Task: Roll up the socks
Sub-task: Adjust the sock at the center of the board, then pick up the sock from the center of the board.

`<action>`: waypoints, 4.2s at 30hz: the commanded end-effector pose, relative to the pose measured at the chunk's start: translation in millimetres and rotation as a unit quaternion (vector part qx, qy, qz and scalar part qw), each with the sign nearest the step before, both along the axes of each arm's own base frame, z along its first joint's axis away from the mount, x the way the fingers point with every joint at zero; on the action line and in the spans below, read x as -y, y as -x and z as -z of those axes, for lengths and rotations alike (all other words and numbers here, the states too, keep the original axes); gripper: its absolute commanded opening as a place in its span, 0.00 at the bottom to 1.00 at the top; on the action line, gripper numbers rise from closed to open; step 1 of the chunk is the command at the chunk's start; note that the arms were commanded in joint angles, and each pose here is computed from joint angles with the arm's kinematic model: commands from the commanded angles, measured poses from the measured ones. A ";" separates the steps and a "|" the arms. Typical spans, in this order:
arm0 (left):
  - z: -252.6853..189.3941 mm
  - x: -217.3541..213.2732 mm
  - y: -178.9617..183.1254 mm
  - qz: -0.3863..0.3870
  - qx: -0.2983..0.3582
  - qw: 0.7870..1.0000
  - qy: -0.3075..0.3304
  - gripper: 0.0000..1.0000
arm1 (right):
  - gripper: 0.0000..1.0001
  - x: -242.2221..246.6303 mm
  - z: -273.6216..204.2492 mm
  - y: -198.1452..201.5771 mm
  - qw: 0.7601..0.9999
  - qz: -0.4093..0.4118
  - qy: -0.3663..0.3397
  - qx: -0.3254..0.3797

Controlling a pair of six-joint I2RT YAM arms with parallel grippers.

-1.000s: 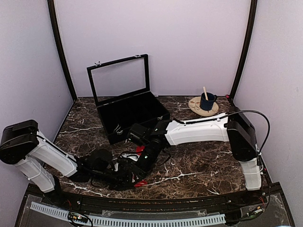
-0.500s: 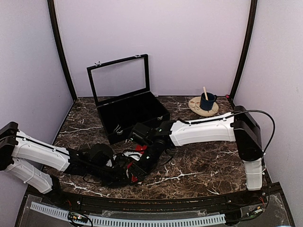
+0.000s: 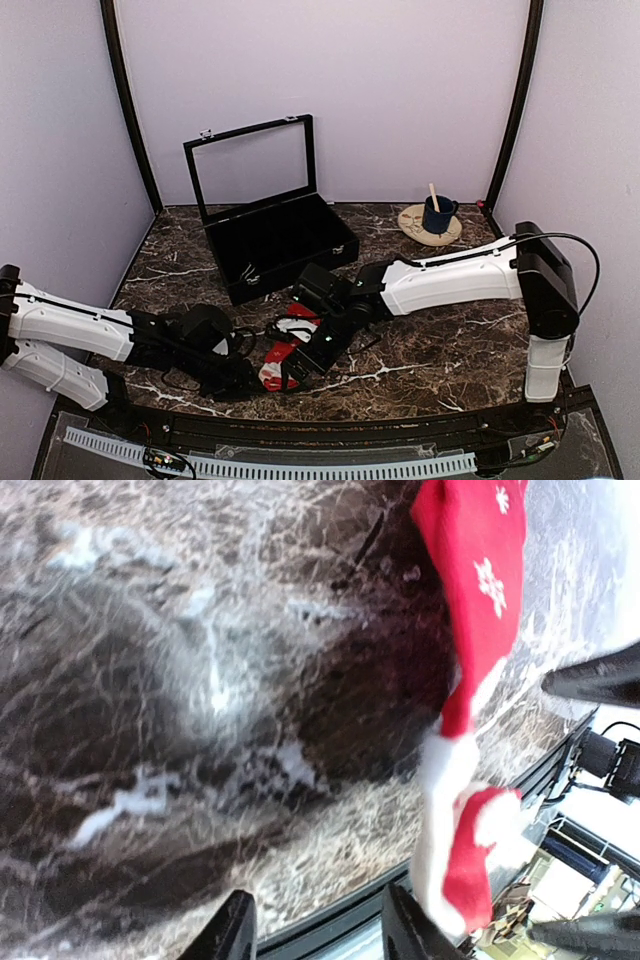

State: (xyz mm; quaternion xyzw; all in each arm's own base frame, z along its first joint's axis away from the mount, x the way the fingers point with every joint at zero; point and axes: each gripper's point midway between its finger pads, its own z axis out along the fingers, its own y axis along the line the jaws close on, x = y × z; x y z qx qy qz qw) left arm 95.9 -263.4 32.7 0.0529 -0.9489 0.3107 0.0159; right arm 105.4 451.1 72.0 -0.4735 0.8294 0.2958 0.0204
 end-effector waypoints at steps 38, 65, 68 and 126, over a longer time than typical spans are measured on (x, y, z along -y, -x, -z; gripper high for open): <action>-45.1 -52.2 -22.0 0.030 0.233 0.968 -0.093 0.36 | 0.42 -22.7 6.2 21.9 0.937 -0.090 -0.055 0.333; -38.1 -60.5 -20.8 0.017 0.227 0.969 -0.101 0.34 | 0.00 -35.5 34.8 22.8 0.929 -0.140 -0.035 0.342; -37.7 -57.3 -21.4 0.024 0.230 0.968 -0.099 0.34 | 0.00 -30.4 35.5 24.7 0.942 -0.124 -0.032 0.311; -29.3 59.8 -11.7 0.329 0.407 0.837 -0.158 0.37 | 0.00 17.5 12.7 -17.4 0.981 0.072 -0.047 -0.175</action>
